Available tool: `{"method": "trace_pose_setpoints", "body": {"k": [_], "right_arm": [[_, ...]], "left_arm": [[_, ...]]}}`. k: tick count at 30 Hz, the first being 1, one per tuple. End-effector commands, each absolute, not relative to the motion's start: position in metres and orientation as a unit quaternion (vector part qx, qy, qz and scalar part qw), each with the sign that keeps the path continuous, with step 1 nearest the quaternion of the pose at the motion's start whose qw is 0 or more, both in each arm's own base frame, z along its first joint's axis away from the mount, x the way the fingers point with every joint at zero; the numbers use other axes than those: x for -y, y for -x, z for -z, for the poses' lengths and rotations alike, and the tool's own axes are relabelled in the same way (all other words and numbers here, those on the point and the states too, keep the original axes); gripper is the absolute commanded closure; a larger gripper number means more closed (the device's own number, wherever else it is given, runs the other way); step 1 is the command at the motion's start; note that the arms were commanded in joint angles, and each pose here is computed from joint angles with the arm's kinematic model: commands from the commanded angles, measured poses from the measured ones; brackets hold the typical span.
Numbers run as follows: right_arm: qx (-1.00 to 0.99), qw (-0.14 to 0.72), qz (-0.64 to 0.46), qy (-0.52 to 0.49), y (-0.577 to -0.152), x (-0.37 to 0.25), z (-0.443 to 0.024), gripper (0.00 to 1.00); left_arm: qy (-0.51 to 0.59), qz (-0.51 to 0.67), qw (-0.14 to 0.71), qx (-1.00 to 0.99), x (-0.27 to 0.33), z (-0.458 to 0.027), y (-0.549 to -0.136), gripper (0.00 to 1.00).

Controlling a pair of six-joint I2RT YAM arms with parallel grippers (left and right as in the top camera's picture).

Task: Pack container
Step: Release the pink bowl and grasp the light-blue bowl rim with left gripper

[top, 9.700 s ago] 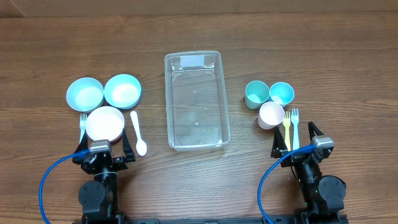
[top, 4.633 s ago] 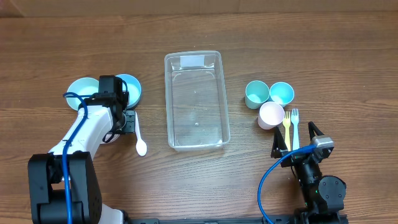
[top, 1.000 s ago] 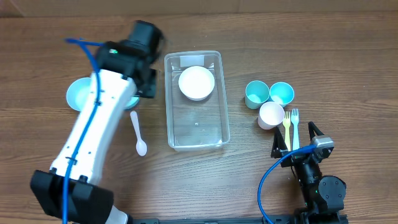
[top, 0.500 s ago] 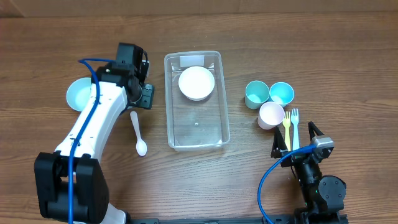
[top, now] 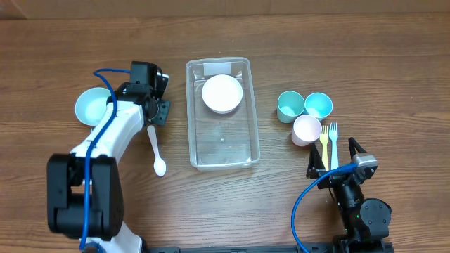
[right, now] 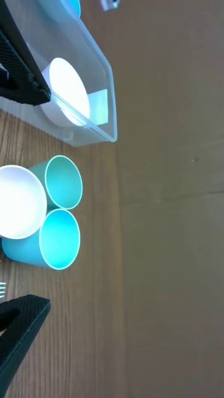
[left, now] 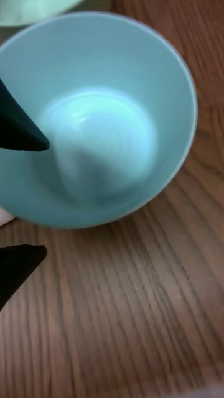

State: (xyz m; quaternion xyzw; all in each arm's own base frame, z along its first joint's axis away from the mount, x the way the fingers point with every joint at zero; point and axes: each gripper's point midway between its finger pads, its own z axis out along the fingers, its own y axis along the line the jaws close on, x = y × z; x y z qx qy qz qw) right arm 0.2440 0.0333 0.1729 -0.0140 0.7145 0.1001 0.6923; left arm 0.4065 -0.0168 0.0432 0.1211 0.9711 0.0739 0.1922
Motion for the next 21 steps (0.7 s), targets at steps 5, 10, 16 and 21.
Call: {"method": "trace_pose_setpoints", "body": {"k": [5,10,16,21], "right_arm": [[-0.713,0.695,-0.095,0.011,-0.244,-0.031,-0.171,0.00],[-0.713,0.695,-0.095,0.011,-0.244,-0.031,-0.171,0.00],[-0.713,0.695,-0.095,0.011,-0.244,-0.031,-0.171,0.00],[-0.713,0.695,-0.095,0.011,-0.244,-0.031,-0.171,0.00]], "left_arm": [[-0.137,-0.107,0.163,-0.971,0.003,-0.018,-0.407,0.87],[-0.132,-0.130,0.161,-0.969,-0.004,-0.041,-0.417,0.96],[-0.101,-0.123,0.180,-0.971,0.000,-0.088,-0.434,0.96],[-0.110,-0.062,0.230,-0.965,0.035,-0.149,-0.443,0.96]]}}
